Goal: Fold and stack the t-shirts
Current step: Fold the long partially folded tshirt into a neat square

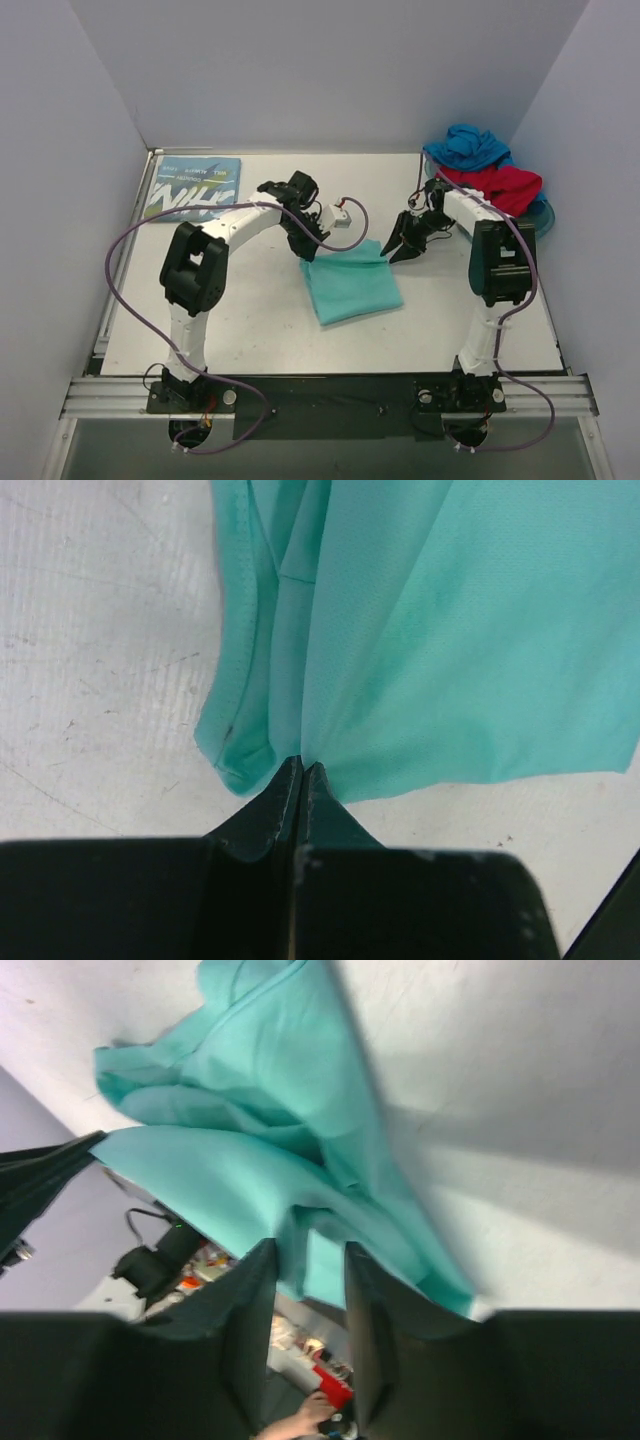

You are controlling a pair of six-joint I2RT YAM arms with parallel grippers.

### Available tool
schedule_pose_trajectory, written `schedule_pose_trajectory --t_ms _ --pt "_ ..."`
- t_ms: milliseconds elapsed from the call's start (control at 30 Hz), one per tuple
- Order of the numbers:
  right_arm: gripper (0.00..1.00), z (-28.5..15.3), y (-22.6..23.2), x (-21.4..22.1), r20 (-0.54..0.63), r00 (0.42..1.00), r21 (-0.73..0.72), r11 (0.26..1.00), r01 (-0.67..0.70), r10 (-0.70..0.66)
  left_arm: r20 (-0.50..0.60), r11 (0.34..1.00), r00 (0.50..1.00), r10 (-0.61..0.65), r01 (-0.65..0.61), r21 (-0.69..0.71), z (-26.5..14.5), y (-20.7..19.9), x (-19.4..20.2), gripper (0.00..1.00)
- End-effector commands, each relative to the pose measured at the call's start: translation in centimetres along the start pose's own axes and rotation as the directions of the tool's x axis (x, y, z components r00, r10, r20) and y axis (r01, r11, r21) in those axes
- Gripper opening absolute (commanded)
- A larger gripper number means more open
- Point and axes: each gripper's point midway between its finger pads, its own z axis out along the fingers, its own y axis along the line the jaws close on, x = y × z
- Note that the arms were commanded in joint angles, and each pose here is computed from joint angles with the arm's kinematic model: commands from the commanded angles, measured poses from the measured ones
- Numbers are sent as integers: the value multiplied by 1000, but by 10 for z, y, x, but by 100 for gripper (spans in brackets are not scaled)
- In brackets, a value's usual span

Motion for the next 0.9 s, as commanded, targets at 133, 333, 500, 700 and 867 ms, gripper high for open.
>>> schedule_pose_trajectory --t_ms 133,333,500,700,867 --pt "43 -35 12 -63 221 975 61 998 4 -18 32 971 989 -141 145 -192 -5 60 -8 20" --pt "40 -68 34 -58 331 910 150 966 212 -251 159 938 967 -198 234 -256 -39 83 -37 46" --pt "3 -28 44 -4 185 909 86 927 364 -374 207 938 954 -215 261 -227 -69 63 -50 25" --pt "0 12 51 4 91 923 41 928 371 -373 185 964 948 -260 266 -5 -32 -2 -34 7" --pt "0 35 46 -37 107 940 95 944 315 -325 157 945 937 -311 323 -56 1 26 -20 5"
